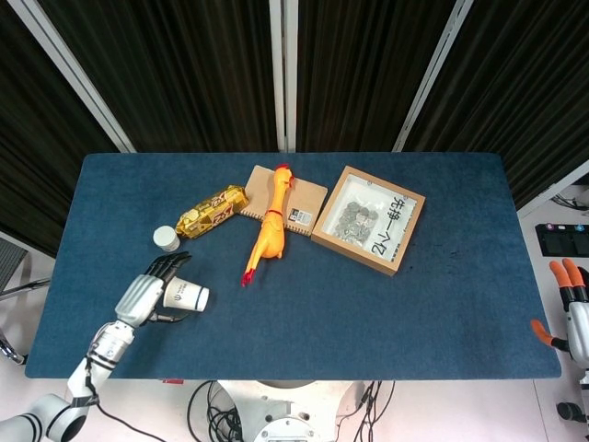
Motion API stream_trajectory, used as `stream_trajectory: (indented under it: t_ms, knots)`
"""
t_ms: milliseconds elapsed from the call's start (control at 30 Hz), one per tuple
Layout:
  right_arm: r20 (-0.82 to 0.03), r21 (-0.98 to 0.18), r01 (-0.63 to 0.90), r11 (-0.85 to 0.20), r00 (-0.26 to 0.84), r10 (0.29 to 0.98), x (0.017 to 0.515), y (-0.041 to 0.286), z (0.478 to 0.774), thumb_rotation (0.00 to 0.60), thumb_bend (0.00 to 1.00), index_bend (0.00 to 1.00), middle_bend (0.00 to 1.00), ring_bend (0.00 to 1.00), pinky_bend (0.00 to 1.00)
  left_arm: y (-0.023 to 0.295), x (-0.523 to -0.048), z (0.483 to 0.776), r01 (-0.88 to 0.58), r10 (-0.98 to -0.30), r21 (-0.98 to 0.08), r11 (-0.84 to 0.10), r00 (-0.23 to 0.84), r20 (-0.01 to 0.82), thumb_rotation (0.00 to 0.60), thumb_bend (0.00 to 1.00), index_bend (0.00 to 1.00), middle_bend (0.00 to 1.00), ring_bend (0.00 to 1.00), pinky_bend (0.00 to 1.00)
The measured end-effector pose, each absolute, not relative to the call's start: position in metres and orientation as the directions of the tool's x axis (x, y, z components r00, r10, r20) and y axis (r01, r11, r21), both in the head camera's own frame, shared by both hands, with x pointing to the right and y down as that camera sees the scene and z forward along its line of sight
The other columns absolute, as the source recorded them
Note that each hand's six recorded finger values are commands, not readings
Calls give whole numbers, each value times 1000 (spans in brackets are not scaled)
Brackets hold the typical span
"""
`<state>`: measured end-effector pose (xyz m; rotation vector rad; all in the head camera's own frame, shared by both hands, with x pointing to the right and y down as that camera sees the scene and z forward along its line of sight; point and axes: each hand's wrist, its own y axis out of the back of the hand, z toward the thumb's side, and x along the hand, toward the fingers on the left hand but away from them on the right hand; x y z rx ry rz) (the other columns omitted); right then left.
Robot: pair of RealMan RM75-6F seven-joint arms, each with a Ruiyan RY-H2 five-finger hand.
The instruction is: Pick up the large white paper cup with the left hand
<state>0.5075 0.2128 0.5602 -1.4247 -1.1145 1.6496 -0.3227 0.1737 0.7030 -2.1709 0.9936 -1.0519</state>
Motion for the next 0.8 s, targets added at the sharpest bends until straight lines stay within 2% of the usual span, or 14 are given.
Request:
stream_trajectory:
  t_ms: [167,367,567,800]
  knots:
    - [-412,-911,39,-412,-167,896,506,213,563,600,176,0,0,0,0,172,-312,687,-219,-789,-815,-537,471,394,600,174,113,70,0,1]
    - [-423,-905,42,-423,-167,890,506,212,567,600,176,0,0,0,0,179,-284,672,3,-759,-883,-470,510,405,600,175,201,159,0,0]
    - [-418,-908,52,-415,-155,895,506,210,565,600,176,0,0,0,0,182,-251,670,158,-718,-884,-440,529,452,600,175,227,219,0,0]
    - [-415,-910,56,-411,-172,894,513,211,563,600,176,0,0,0,0,179,-238,675,251,-705,-864,-437,501,502,600,174,256,271,0,0]
